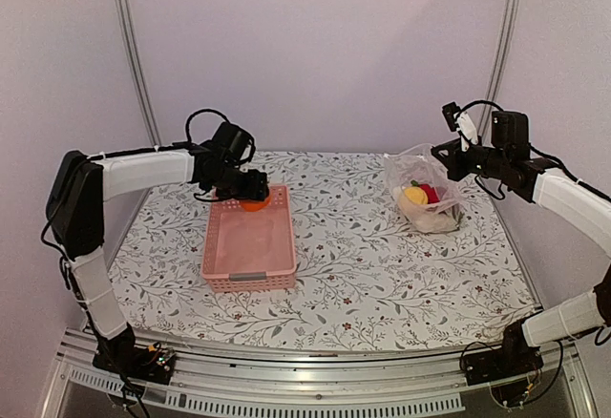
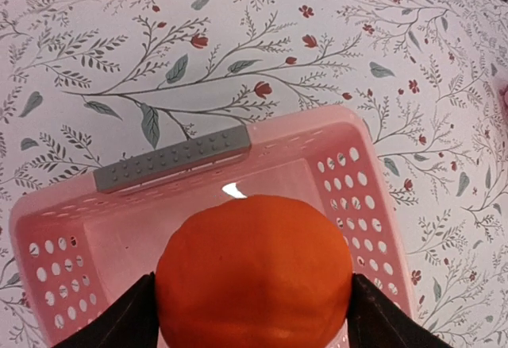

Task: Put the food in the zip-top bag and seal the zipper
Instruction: Pick up the fake fruit from the bin, then place the fake fruit in the zipper food storage bag.

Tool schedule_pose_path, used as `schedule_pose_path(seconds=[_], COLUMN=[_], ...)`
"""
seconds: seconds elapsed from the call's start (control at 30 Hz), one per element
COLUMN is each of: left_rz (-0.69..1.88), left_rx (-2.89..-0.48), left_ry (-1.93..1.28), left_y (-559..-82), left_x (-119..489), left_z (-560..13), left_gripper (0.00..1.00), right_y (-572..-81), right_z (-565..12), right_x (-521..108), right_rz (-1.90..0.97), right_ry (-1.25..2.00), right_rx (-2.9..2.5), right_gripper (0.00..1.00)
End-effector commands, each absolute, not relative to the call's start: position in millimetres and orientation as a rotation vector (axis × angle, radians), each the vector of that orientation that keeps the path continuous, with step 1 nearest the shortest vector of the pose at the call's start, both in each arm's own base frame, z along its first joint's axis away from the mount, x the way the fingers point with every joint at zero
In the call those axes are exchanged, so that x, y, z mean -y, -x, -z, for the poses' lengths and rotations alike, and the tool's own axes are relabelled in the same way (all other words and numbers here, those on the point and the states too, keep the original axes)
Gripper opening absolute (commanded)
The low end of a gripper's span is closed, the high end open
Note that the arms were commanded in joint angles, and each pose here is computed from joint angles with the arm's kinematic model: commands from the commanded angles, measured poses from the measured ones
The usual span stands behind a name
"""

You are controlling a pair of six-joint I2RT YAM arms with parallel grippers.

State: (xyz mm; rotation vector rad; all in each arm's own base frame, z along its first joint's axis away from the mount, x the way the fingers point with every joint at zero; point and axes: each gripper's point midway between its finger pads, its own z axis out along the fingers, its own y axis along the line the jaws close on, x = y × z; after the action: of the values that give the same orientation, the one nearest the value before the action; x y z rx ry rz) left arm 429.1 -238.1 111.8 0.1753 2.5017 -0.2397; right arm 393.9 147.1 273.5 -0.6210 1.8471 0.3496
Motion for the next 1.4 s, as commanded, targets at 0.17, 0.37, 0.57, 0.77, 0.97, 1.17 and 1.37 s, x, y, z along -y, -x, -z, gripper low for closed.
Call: schedule_pose_path(seconds=[0.17, 0.37, 0.57, 0.77, 0.97, 1.17, 1.37], left_rz=[0.447, 0.561, 0.713, 0.905, 1.033, 1.142, 1.216], left_rx=[-2.304, -2.147, -1.978, -1.834, -1.765, -1.758, -1.795], left_ry=[-0.314, -0.472, -0.617, -0.716, -0.774, -0.749, -0.677], left_y=[-400, -378, -353, -330, -323, -327, -332], left_x=[301, 363, 422, 473, 514, 548, 578], left_z=[-207, -259, -299, -321, -323, -320, -309], left_gripper=[0.71, 0.7, 0.68, 0.67, 0.67, 0.67, 0.67], right_y=[-396, -396, -396, -395, -395, -394, -393], right_z=[-263, -262, -263, -263, -265, -267, -269], right_x=[-147, -146, -147, -147, -147, -146, -147], right_rz=[-0.351, -0.345, -0.348, -0.351, -0.347, -0.347, -0.348], right_ry=[0.634, 0.631, 0.633, 0.634, 0.633, 0.631, 0.632], right_rx=[-1.875, -1.877, -1.875, -1.875, -1.87, -1.866, -1.859], right_gripper=[0.0, 0.0, 0.0, 0.0, 0.0, 0.0, 0.0])
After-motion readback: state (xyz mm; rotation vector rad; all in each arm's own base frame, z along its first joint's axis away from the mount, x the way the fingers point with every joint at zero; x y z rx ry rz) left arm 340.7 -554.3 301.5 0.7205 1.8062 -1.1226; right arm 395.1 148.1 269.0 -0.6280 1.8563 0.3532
